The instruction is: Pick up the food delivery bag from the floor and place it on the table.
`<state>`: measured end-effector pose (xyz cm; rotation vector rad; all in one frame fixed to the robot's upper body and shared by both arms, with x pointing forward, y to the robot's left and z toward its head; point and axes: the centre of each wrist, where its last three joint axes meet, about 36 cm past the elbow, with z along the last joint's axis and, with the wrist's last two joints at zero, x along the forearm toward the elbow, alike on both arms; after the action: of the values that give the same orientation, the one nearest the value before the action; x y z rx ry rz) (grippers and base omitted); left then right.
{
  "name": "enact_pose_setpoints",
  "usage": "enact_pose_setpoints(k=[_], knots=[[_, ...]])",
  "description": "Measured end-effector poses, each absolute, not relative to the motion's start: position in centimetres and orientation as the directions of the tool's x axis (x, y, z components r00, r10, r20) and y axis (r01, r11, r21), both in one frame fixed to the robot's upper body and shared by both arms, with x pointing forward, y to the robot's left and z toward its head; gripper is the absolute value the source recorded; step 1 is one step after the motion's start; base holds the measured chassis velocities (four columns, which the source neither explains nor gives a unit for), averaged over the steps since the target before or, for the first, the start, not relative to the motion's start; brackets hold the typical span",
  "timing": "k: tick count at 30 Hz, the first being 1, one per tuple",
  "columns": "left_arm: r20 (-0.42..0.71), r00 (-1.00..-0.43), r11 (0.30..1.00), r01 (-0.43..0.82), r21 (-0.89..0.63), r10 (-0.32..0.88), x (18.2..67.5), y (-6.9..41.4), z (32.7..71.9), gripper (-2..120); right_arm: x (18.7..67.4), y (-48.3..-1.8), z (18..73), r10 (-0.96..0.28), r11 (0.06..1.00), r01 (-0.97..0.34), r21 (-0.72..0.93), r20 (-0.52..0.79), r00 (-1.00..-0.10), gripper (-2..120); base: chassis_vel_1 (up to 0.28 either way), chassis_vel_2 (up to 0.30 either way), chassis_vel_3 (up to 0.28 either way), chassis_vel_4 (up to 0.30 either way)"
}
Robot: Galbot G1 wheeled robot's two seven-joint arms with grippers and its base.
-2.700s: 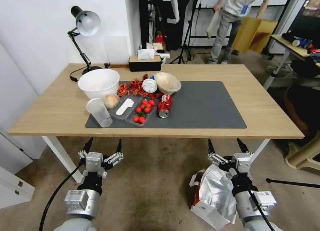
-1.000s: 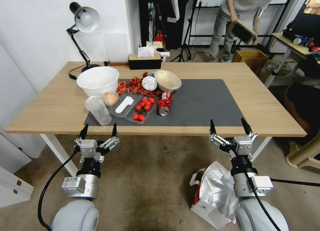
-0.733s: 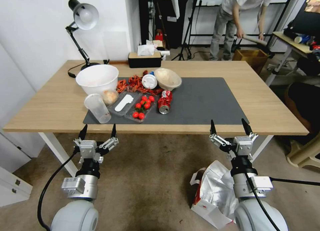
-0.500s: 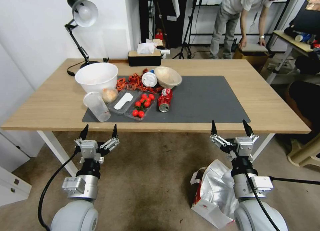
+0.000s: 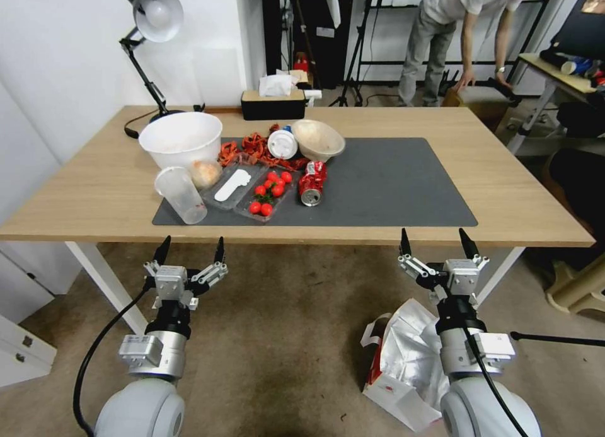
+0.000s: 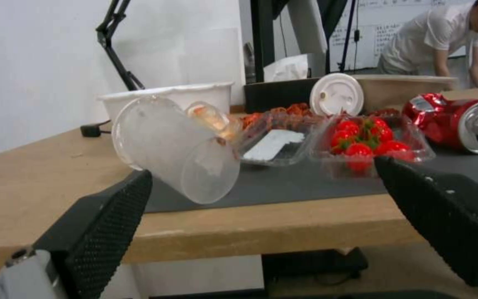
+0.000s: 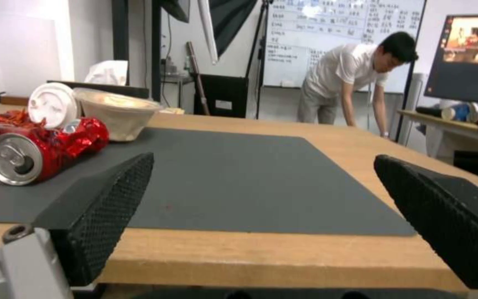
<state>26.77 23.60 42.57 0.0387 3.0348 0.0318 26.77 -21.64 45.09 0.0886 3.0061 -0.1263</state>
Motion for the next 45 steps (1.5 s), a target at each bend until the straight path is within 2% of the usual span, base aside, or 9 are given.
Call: enact_pose_setpoints(k=[45], knots=[[-0.093, -0.994, 0.998, 0.048, 0.039, 0.052, 26.6, 23.9, 42.5, 100, 27.0, -21.4, 44.5, 0.056, 0.994, 0.067, -0.084, -0.124, -0.991, 100, 0.000, 0.000, 0.000, 0.000]])
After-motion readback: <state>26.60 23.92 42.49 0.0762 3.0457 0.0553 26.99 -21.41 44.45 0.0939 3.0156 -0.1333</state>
